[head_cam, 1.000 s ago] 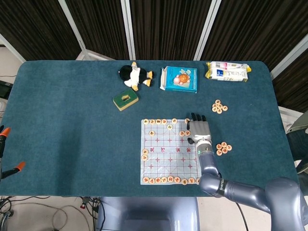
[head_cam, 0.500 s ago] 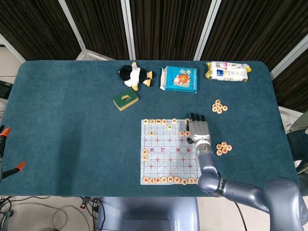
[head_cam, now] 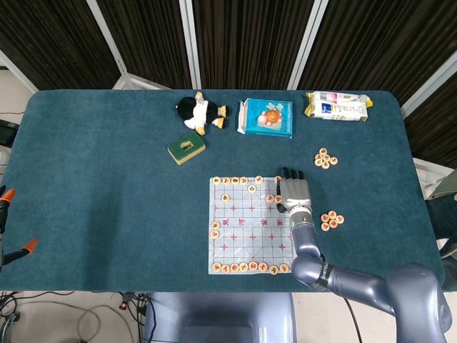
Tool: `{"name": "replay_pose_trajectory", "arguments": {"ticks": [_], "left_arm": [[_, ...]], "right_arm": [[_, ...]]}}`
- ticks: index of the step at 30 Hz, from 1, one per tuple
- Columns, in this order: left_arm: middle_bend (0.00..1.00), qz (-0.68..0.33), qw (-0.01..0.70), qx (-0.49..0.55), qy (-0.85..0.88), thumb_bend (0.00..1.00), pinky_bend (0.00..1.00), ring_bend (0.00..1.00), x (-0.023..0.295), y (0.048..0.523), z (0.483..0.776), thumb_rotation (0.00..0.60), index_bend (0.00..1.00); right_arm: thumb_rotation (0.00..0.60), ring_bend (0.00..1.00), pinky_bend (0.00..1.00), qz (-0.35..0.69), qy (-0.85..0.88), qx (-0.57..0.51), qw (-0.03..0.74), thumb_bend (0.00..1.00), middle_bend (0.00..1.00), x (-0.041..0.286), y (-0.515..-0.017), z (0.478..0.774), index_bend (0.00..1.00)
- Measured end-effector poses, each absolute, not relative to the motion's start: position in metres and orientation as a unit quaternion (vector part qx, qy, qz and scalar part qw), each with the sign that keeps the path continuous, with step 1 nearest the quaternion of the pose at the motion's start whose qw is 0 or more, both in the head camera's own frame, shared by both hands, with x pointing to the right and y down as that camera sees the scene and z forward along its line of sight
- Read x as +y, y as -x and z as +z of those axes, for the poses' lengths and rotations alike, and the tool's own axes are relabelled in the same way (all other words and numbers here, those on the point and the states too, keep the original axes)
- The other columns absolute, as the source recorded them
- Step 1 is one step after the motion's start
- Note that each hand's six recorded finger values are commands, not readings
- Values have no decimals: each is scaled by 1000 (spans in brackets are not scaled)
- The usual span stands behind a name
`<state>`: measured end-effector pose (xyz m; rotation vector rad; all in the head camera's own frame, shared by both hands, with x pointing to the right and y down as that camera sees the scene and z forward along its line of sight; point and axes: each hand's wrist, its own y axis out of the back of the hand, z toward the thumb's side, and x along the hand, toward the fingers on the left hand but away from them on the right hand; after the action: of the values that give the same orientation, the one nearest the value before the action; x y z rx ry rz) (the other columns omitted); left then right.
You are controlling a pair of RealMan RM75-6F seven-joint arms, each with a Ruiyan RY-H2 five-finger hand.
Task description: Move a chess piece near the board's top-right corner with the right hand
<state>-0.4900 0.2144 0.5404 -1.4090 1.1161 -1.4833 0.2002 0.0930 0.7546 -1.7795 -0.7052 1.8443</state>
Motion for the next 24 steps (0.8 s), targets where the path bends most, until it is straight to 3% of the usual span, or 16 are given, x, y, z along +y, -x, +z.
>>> {"name": "replay_pose_trajectory", "arguments": {"ticks": [24], "left_arm": [[0, -586, 395, 437, 557, 52, 51, 0, 214, 488, 543, 600, 22]], "right_arm": [[600, 37, 47, 670, 649, -265, 244, 374, 0, 80, -191, 747, 507]]}}
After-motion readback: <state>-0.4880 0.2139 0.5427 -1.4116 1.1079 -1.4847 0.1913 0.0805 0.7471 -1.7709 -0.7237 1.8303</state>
